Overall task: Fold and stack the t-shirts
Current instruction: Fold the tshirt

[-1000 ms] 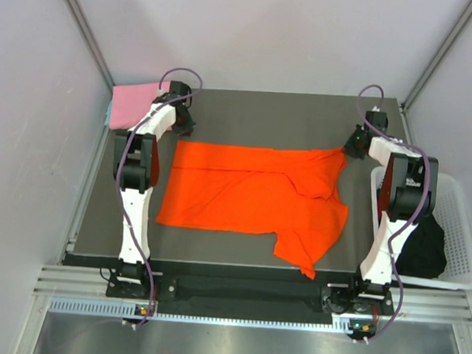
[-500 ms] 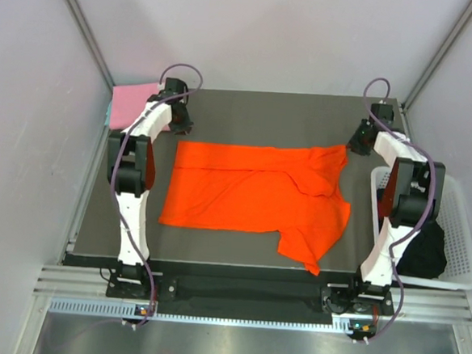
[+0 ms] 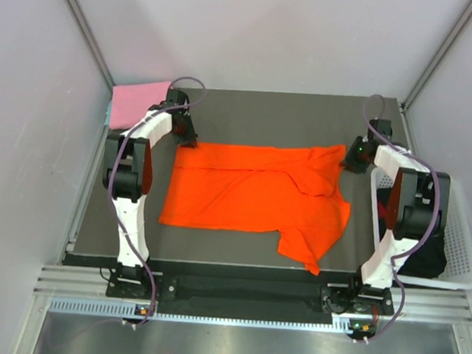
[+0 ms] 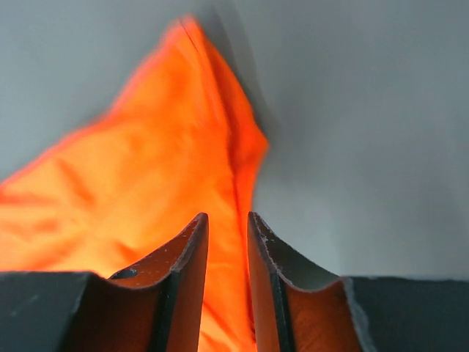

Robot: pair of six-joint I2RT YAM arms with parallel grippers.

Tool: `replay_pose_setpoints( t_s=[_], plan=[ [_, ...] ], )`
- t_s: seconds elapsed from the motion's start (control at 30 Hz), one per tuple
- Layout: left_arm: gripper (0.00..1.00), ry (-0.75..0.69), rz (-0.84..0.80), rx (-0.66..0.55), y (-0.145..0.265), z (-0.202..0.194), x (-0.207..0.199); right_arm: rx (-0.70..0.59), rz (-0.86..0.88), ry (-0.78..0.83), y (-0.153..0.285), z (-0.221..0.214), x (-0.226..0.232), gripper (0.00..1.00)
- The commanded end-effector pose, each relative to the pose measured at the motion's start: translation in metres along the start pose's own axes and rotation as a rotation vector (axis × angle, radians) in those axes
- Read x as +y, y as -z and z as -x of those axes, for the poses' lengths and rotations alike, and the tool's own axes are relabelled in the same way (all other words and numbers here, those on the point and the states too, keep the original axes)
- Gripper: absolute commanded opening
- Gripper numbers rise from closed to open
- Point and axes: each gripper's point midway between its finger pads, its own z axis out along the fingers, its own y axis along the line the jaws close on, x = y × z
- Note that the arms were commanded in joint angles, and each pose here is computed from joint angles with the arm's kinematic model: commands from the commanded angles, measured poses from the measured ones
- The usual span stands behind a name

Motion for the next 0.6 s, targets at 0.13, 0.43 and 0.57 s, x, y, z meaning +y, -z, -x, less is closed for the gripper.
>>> replay_pose_setpoints(
  t_s=[0.13, 0.43, 0.57],
  plan=[
    [0.19, -0.002, 0.14, 0.066, -0.029, -0.019, 0.034, 0.016, 0.036, -0.066, 0.031, -0.032, -0.002, 0.29],
    [0.18, 0.014, 0.185, 0.098, -0.037, -0.032, 0.046, -0.002, 0.066, -0.132, 0.042, -0.068, 0.005, 0.32],
    [0.18, 0.012, 0.211, 0.087, -0.036, -0.031, 0.05, 0.014, 0.05, -0.135, 0.037, -0.076, 0.007, 0.32]
  ],
)
